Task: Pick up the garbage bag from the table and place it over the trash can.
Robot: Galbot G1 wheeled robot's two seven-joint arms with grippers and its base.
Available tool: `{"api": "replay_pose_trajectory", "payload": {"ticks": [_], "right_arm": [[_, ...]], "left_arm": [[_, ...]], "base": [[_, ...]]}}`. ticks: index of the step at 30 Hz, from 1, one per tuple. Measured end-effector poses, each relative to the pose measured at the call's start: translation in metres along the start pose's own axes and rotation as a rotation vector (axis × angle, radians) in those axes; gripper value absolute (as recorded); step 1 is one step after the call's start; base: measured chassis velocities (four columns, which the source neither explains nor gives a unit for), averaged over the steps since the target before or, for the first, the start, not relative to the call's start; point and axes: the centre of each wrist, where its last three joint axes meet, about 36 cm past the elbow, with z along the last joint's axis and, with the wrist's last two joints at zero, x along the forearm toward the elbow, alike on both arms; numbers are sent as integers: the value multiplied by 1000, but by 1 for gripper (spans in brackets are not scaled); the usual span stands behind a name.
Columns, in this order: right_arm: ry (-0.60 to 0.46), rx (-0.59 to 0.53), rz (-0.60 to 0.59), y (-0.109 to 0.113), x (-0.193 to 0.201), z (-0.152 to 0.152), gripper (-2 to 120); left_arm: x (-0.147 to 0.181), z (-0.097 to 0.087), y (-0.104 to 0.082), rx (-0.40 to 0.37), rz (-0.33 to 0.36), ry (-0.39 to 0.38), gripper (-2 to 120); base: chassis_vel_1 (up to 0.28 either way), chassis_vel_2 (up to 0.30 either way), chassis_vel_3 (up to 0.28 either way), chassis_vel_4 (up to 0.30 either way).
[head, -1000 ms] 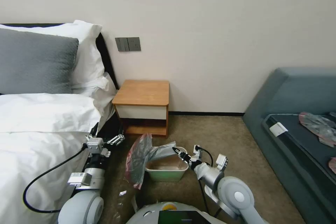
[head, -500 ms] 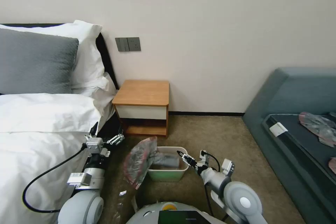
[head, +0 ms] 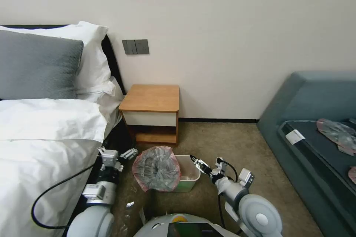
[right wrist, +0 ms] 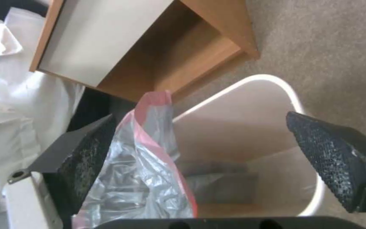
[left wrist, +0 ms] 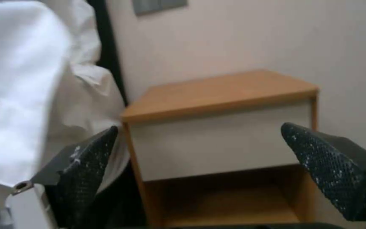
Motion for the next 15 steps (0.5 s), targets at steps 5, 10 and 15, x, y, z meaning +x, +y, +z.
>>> {"api": "replay_pose_trajectory", "payload": {"ticks": [5,10,15], "right_arm": [[-21,7,-7,6,-8,5,100],[-46,35,5,8,-11,8,100],[-76,44,10,7,-13,4,100]], "left_arm": [[9,17,-25,-12,71,81,87],[17,38,-43,1,76,180,69],[22,43,-60,81,29,301,71]], "base": [[0,0,0,0],[0,0,0,0],[0,0,0,0]]}}
